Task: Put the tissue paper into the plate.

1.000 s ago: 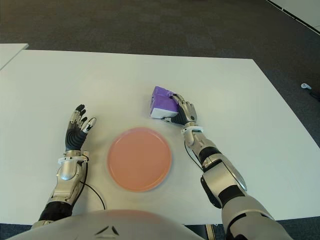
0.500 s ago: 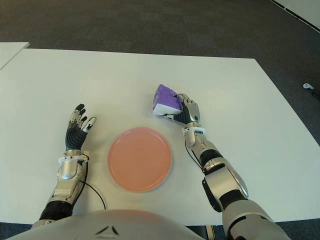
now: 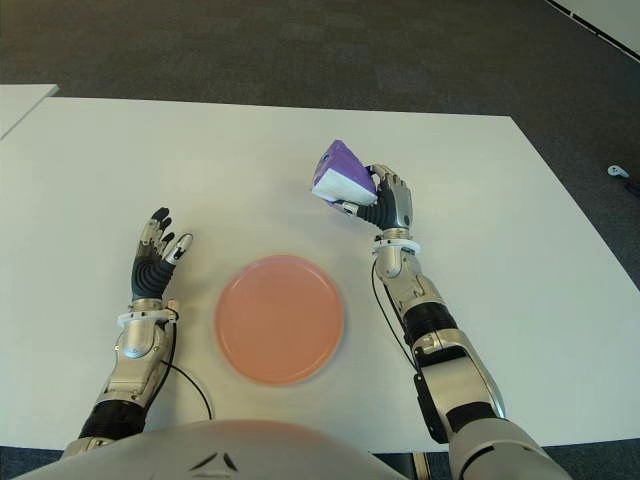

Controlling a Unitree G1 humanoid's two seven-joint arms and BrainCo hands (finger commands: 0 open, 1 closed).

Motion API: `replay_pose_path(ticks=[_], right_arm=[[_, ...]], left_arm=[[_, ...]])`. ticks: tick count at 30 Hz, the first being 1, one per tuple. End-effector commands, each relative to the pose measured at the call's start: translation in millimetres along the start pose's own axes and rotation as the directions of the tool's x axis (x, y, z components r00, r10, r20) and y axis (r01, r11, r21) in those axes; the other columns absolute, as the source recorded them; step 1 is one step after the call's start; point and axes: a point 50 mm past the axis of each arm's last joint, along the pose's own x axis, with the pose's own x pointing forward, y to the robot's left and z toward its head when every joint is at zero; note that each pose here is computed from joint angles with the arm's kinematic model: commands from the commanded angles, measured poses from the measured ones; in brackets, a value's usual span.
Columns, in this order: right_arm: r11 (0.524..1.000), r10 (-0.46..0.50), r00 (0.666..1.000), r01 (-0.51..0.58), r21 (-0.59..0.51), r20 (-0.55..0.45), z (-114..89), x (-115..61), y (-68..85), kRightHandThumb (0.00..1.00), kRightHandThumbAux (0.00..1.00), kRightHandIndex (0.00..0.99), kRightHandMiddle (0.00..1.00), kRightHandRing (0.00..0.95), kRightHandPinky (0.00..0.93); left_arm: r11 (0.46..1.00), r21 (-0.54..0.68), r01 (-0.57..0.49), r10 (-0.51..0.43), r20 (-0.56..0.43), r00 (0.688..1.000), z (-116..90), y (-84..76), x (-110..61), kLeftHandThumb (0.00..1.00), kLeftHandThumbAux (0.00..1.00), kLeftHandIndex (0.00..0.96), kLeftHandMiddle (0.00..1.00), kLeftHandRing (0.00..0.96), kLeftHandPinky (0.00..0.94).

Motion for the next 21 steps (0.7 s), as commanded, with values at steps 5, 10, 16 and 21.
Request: replay_pose_path(ticks=[5,10,16,21], right_arm=[[1.0,-0.01,1.0,0.01,0.012,0.006,7,-3.3,-8.9,0.737,0.709,0.439,0.881,0.881,0.895],[1.0,-0.009,1.0,0.009,0.004,0.018,10,-4.8,-11.7,0.735,0.709,0.439,0.881,0.882,0.895],[1.0,-0.003,1.0,0.003,-0.003,0.03,12,-7.3,-13.6,0.731,0.709,0.439,0.878,0.88,0.892],[1.0,0.003,0.999,-0.003,0.0,0.041,13,-10.7,-14.3,0.73,0.709,0.439,0.877,0.88,0.89]], left_arm=[[1.0,0.017,0.002,-0.001,-0.106,0.994,-21,-1.0,-20.0,0.0,0.486,0.0,0.0,0.0,0.0],[1.0,0.014,0.005,-0.003,-0.11,0.994,-22,-1.2,-20.0,0.0,0.487,0.0,0.0,0.0,0.0],[1.0,0.015,0.003,-0.002,-0.114,0.994,-22,-1.5,-19.9,0.0,0.491,0.0,0.0,0.0,0.0],[1.0,0.021,0.005,-0.003,-0.11,0.994,-22,-1.5,-19.9,0.0,0.493,0.0,0.0,0.0,0.0]])
